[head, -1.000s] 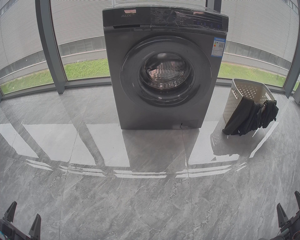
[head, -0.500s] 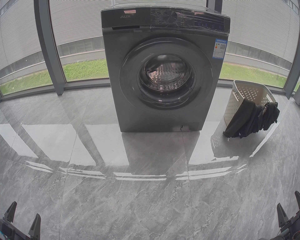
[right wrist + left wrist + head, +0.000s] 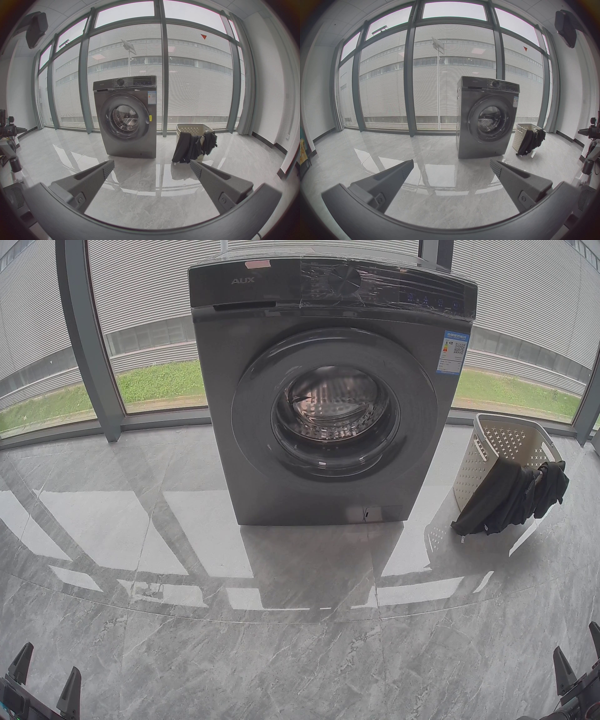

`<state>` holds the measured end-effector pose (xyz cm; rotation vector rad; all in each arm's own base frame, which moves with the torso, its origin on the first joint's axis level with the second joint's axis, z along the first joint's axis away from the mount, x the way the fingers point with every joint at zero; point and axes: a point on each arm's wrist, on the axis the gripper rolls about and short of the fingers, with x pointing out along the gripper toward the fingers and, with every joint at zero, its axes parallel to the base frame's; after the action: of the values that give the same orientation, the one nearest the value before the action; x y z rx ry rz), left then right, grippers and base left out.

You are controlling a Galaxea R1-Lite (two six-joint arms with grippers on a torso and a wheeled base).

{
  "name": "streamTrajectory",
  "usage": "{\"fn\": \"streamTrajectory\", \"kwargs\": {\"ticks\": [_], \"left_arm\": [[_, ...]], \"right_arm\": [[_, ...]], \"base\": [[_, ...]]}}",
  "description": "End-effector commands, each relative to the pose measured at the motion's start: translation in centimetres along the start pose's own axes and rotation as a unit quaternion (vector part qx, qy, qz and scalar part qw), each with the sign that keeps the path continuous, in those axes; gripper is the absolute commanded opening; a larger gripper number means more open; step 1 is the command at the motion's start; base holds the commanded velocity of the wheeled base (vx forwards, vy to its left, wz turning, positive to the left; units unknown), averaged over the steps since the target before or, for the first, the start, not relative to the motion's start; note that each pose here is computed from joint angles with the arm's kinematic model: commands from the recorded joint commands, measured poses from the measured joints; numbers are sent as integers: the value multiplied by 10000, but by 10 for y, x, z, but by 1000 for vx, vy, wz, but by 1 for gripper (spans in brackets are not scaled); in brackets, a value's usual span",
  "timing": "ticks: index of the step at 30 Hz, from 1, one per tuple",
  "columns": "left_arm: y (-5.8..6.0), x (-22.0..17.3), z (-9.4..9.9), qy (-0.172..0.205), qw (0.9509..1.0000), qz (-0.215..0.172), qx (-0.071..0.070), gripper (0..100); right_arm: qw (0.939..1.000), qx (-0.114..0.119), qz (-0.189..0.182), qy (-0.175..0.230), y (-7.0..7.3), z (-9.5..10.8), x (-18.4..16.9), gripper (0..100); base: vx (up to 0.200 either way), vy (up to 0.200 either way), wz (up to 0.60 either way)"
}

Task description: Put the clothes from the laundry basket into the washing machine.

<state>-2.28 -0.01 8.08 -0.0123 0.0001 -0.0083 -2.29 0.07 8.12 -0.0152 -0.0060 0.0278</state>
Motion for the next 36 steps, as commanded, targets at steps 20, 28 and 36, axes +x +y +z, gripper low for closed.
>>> {"fn": "streamTrajectory", "kwargs": {"ticks": [20, 28, 36], "left_arm": [[0, 0, -5, 0, 10000, -12, 8, 100], [0, 0, -5, 0, 10000, 3, 23, 100], [0, 0, -5, 0, 10000, 11, 23, 100]], "right_arm": [[10000, 1, 0, 75, 0, -5, 1, 100], [10000, 1, 0, 82, 0, -5, 1, 100], [10000, 1, 0, 82, 0, -5, 1, 100]], "base": [[150, 0, 0], [0, -25, 0], [0, -200, 0]]}}
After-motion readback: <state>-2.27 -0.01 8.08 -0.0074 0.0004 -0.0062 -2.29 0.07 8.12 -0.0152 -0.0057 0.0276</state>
